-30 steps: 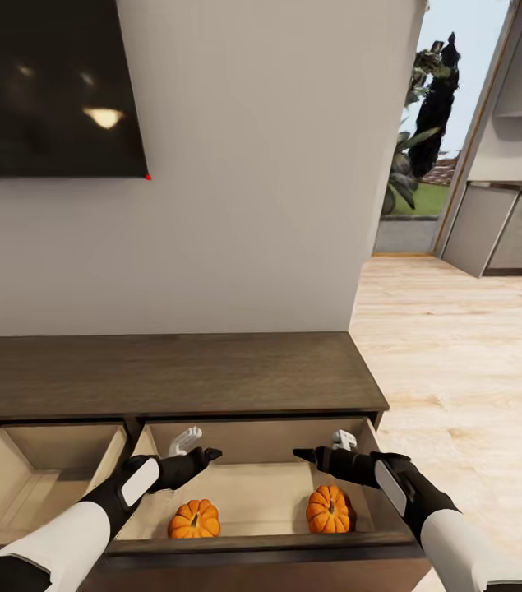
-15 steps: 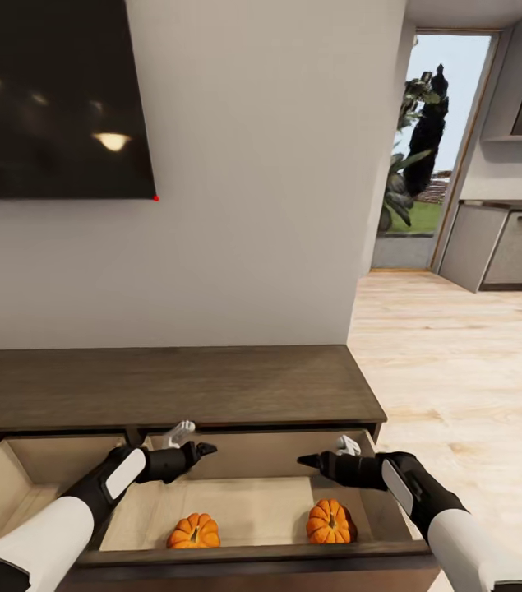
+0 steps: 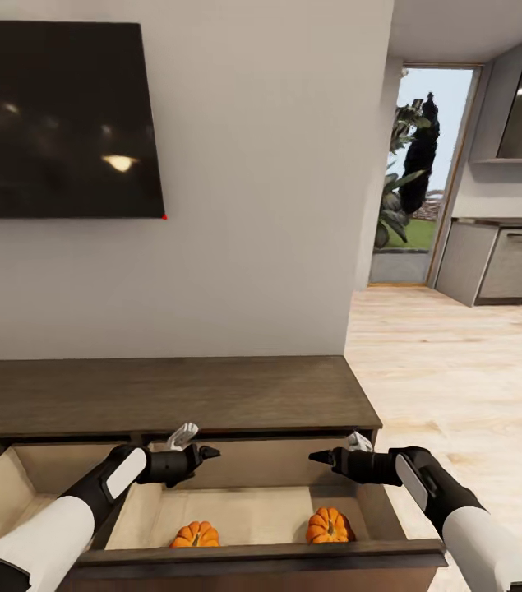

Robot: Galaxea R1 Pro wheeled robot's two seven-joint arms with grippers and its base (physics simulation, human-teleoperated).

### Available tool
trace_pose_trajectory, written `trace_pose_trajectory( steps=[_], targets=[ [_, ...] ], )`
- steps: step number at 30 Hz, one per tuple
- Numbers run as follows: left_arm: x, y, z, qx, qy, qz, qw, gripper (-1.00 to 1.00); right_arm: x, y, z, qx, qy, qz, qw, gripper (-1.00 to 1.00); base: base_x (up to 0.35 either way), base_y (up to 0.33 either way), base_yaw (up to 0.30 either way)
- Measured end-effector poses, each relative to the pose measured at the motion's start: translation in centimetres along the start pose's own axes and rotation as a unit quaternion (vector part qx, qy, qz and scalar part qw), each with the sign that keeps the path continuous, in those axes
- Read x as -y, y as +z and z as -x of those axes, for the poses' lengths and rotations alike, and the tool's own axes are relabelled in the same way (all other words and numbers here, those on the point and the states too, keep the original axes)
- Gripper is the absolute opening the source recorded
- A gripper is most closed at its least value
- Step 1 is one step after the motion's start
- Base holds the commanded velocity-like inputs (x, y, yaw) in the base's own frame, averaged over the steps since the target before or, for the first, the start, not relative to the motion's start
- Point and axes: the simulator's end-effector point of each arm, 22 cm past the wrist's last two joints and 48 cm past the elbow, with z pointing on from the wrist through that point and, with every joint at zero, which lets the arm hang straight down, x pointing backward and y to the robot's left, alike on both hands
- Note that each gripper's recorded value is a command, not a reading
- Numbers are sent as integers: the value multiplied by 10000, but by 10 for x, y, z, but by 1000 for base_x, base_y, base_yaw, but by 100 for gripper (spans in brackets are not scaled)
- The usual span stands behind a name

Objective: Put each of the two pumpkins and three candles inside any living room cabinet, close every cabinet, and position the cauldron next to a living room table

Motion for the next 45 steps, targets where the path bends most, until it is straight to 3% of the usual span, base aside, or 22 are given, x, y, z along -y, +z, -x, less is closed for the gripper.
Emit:
trace_pose_trajectory(
  steps=[19,22,26,28,33,37,39,40,45],
  targets=[
    [34,-19,6,161,174,-156,9996,100,-36,-19,18,194,-270,155,9993,100,-294,0,0],
    [36,-14,-4,51,104,-129,9998,100,-39,-19,19,168,-256,153,9994,100,-95,0,0],
    [33,1,-33,-209,-191,-119,9995,100,-38,-13,5,-93,-441,56,9990,100,-15,0,0],
    [29,5,-42,-292,-165,-29,9994,100,-36,-11,-2,-229,-526,7,9984,100,-2,0,0],
    [28,7,-51,-336,-315,-102,9989,100,-35,-10,-11,-399,-443,-24,9982,100,0,0,0],
    [33,11,-64,-458,-4,-102,9989,100,-18,-4,-41,-766,-372,-197,9962,100,0,0,0],
    [3,18,-104,-855,242,325,9955,100,1,-1,-69,-1096,-348,-411,9925,100,0,0,0],
    [1,21,-114,-927,349,362,9944,100,9,0,-80,-1184,-324,-491,9912,100,0,0,0],
    [4,36,-138,-857,677,382,9933,100,35,0,-107,-1272,-262,-705,9890,100,0,0,0]
  ],
)
